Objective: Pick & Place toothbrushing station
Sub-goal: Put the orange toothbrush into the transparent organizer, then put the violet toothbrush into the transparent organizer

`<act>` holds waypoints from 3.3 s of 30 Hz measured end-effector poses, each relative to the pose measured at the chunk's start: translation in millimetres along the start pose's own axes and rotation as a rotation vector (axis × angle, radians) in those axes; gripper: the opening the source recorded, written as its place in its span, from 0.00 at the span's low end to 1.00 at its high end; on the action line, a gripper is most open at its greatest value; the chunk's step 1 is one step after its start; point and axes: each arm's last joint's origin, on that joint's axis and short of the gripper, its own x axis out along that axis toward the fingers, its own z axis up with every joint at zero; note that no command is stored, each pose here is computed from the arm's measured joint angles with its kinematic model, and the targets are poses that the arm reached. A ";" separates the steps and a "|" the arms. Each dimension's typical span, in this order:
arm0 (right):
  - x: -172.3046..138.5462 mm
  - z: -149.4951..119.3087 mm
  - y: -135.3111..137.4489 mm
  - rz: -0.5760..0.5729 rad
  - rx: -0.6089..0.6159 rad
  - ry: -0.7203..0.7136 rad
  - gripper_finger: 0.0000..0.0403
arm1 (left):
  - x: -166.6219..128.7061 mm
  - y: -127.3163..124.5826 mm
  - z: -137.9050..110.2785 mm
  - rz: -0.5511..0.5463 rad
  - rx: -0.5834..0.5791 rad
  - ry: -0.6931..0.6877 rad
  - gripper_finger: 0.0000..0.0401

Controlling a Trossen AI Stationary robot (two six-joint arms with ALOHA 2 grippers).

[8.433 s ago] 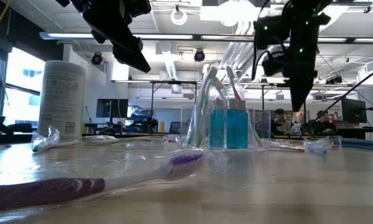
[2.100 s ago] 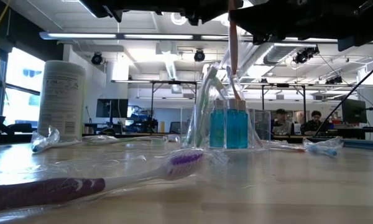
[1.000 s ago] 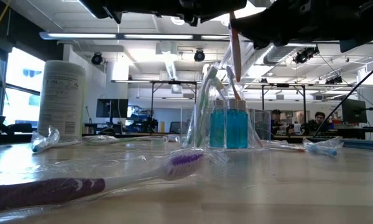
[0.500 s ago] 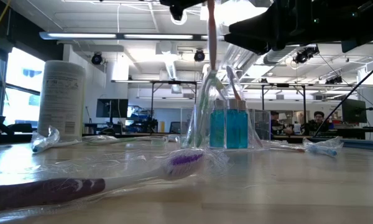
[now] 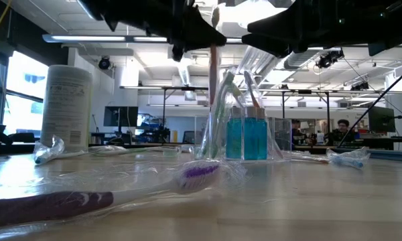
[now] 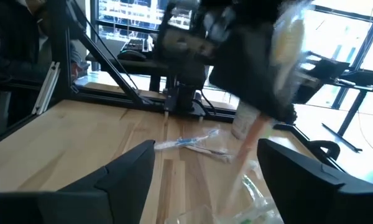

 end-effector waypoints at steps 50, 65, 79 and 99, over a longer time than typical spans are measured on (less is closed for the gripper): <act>-0.1 0.2 0.0 0.000 -0.001 -0.003 0.68 | 39.2 12.3 -67.6 -0.089 -0.147 0.139 0.28; -0.1 -1.7 0.3 0.003 -0.005 0.016 0.68 | 38.3 6.4 -38.4 -0.087 -0.122 0.420 0.54; -0.1 -1.8 0.3 0.003 -0.005 0.017 0.69 | 23.4 -18.5 8.6 -0.041 -0.051 0.722 0.53; -0.1 -1.8 0.3 0.003 0.014 0.018 0.69 | 3.5 -80.9 52.7 0.231 0.326 0.552 0.53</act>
